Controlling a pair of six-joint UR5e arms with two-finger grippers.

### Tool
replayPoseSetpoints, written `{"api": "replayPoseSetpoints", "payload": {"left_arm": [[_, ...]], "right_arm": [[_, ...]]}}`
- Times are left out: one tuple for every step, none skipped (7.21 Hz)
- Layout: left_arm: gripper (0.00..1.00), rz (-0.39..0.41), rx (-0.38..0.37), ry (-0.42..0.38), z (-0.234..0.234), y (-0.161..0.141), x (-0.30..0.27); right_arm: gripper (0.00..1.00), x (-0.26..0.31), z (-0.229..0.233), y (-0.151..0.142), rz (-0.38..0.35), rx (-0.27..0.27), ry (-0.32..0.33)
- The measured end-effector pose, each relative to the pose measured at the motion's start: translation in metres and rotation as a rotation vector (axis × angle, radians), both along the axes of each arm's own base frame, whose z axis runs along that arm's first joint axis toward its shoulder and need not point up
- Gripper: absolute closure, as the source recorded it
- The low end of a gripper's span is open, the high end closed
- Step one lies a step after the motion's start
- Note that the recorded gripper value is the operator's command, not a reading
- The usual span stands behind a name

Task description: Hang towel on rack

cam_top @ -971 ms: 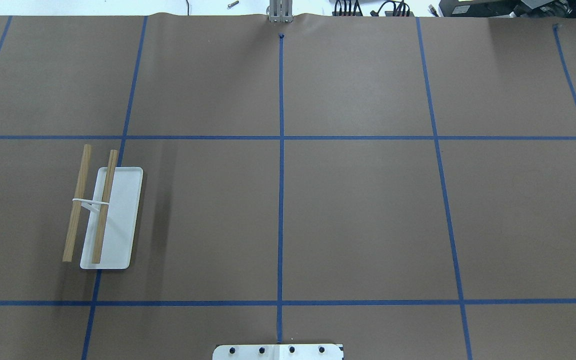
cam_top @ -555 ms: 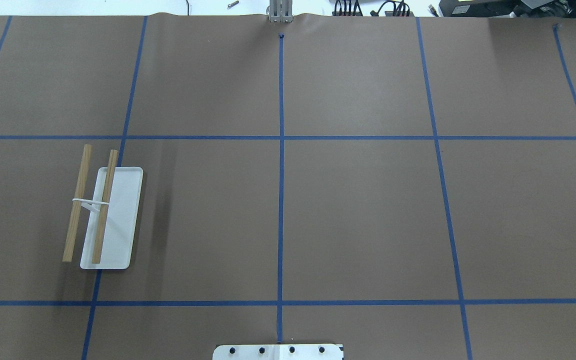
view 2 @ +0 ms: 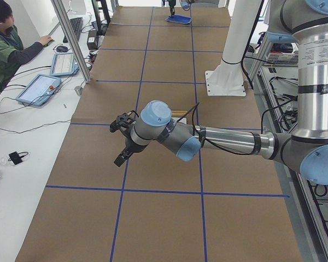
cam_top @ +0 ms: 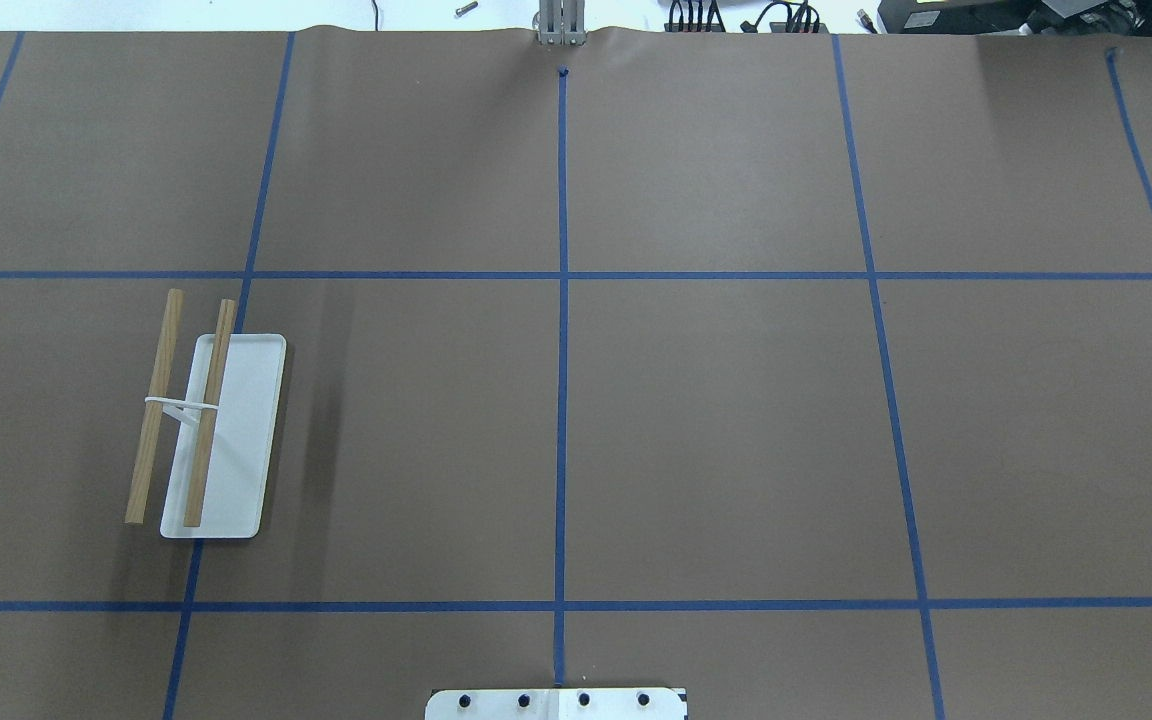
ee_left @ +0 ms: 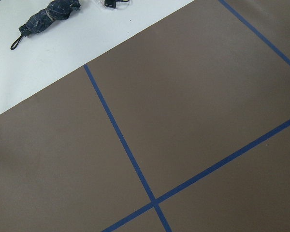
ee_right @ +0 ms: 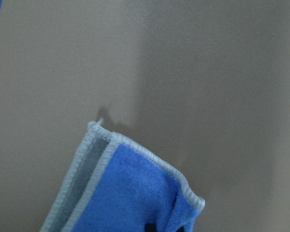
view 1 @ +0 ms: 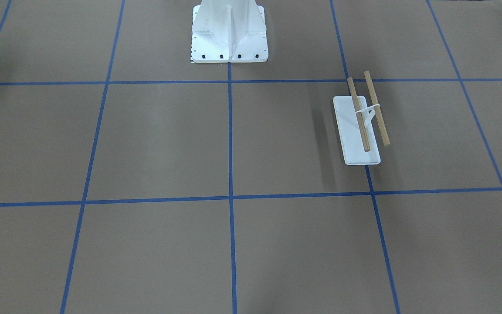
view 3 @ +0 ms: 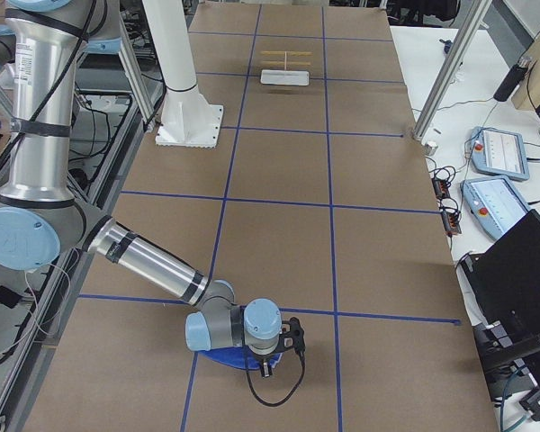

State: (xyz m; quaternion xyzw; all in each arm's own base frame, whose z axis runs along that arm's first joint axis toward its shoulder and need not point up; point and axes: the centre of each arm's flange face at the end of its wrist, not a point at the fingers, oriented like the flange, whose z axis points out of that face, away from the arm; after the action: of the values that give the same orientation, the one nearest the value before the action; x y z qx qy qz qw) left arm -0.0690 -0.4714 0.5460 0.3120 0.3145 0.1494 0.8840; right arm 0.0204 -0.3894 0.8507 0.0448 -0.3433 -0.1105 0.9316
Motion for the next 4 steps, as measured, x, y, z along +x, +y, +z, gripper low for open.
{"api": "replayPoseSetpoints", "payload": {"left_arm": [[0.01, 0.0, 0.0, 0.0, 0.0, 0.0, 0.0], [0.01, 0.001, -0.002, 0.001, 0.001, 0.0, 0.0], [0.01, 0.002, -0.004, 0.002, 0.001, 0.0, 0.0], [0.01, 0.004, -0.003, 0.002, 0.001, 0.0, 0.001]], "right_arm": [[1.0, -0.001, -0.009, -0.007, -0.001, 0.018, -0.009], [1.0, -0.003, -0.024, -0.015, -0.003, 0.044, -0.031], [1.0, -0.005, -0.044, -0.024, -0.005, 0.079, -0.054], [1.0, -0.007, -0.07, -0.037, -0.007, 0.131, -0.071]]}}
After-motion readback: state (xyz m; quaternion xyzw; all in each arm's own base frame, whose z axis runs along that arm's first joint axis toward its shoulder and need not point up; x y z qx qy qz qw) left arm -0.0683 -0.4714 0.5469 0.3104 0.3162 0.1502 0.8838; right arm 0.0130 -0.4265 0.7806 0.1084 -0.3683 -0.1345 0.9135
